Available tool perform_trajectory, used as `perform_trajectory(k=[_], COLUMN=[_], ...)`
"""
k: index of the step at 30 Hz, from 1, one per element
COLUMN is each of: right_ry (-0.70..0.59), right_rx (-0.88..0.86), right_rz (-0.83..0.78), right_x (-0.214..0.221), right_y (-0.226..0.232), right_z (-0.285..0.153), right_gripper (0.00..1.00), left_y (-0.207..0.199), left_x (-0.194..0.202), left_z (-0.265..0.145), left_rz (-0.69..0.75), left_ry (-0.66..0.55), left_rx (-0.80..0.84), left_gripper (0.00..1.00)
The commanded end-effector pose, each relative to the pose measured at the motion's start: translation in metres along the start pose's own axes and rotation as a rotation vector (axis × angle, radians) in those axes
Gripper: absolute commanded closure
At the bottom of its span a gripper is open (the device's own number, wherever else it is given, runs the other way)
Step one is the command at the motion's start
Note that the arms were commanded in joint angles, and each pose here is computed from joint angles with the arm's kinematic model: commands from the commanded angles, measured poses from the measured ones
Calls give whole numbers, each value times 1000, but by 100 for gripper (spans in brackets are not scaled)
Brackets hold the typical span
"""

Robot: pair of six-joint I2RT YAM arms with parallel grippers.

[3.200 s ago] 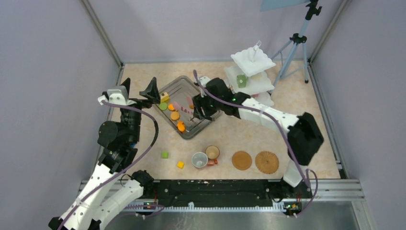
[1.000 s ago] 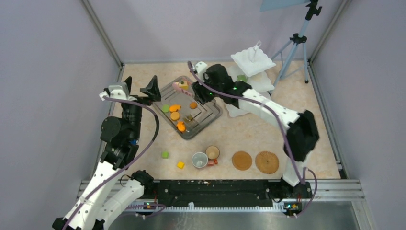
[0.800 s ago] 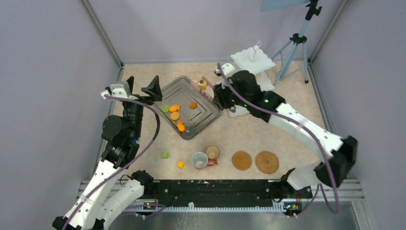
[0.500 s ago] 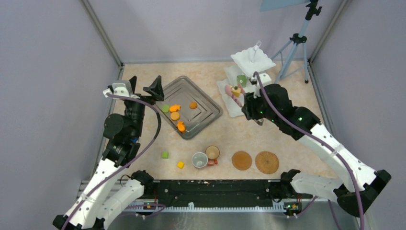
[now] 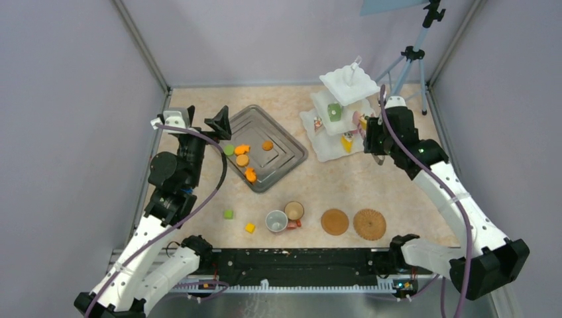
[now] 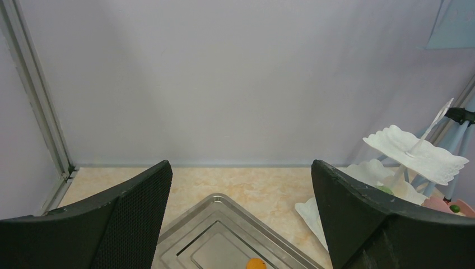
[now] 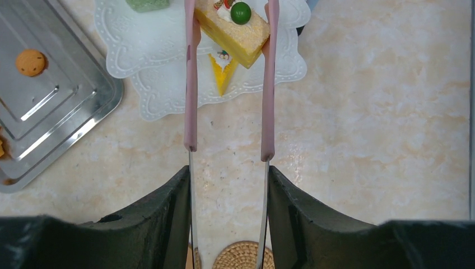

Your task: Serve the afternoon tea

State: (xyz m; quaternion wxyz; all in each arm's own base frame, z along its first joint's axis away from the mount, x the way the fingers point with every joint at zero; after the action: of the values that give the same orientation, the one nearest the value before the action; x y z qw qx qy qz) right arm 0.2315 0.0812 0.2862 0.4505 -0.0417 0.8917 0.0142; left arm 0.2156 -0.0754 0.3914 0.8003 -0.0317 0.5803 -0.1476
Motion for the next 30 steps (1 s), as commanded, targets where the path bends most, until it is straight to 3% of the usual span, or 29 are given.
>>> perform_trajectory(k=[1, 10, 18, 30], right_ry=[-79, -66, -62, -41], right_rx=[-17, -25, -47, -39], right_rz=[26, -5, -29, -39], right_x=[-24, -37, -37, -31], right_y=[-1, 5, 6, -3], right_z=[13, 36, 36, 3], right_gripper=[79, 74, 47, 35], left_y=[-1, 0, 0, -2], left_x=[-15, -18, -18, -15], left_z=[-1, -3, -2, -1], left_rz=[-24, -18, -18, -25], left_ry=[-56, -64, -64, -53], left_rx=[5, -1, 1, 14], left_gripper=[1, 1, 1, 1])
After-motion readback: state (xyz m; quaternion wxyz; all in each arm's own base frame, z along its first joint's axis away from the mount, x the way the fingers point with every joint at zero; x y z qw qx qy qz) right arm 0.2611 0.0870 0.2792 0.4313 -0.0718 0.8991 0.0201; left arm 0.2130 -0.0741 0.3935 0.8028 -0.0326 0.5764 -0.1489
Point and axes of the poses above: each gripper's point midway between its finger pads, its own z axis out along the fingers, its own y axis along the line the jaws close on, x = y × z, the point moved 8 cm from there along -z, back along the fingers, and after that the axes turned 4 degrees about -z, right-handed, at the moved point
